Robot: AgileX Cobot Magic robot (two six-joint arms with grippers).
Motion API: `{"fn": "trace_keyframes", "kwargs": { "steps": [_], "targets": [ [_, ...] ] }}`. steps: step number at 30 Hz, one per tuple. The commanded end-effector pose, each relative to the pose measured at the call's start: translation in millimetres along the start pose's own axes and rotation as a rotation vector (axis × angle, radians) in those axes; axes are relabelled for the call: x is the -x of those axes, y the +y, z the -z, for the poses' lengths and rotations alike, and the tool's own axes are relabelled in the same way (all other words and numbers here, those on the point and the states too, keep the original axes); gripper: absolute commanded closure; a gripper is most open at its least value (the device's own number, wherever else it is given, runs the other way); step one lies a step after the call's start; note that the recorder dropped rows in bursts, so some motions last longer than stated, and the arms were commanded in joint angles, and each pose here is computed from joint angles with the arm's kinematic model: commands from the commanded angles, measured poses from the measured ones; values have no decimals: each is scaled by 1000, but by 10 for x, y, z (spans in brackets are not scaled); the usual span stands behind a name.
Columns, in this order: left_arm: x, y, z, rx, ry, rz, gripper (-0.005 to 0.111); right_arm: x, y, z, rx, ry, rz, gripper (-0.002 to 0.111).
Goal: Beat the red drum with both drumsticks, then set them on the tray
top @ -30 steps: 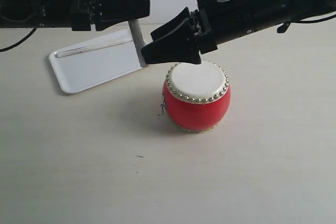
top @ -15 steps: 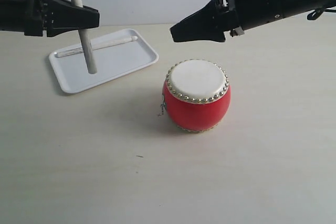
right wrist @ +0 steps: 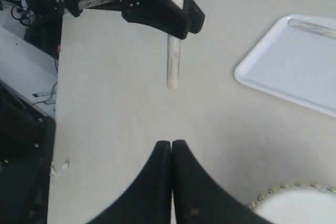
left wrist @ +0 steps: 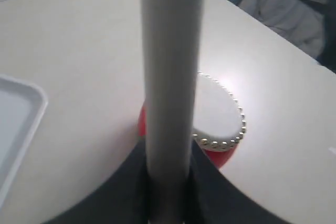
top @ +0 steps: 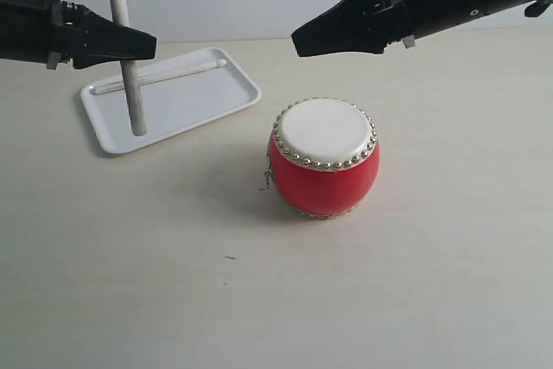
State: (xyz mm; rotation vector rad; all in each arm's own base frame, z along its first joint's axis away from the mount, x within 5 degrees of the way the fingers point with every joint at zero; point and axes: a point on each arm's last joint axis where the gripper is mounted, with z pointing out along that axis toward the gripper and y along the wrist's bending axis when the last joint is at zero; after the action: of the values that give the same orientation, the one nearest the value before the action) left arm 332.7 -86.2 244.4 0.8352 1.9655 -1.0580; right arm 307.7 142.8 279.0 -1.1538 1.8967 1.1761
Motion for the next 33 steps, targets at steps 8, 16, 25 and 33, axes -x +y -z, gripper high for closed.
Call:
{"fn": "trace_keyframes", "kwargs": {
  "steps": [8, 16, 25, 33],
  "targets": [
    [324, 170, -9, 439, 297, -66, 107, 40, 58, 385, -493, 92, -51, 108],
    [641, 188, -366, 459, 374, -356, 107, 40, 58, 385, -493, 92, -51, 108],
    [318, 810, -709, 505, 598, -484, 107, 34, 48, 379, -492, 94, -51, 108],
    [161, 1059, -951, 451, 640, -542, 107, 34, 48, 379, -492, 94, -51, 108]
  ]
}}
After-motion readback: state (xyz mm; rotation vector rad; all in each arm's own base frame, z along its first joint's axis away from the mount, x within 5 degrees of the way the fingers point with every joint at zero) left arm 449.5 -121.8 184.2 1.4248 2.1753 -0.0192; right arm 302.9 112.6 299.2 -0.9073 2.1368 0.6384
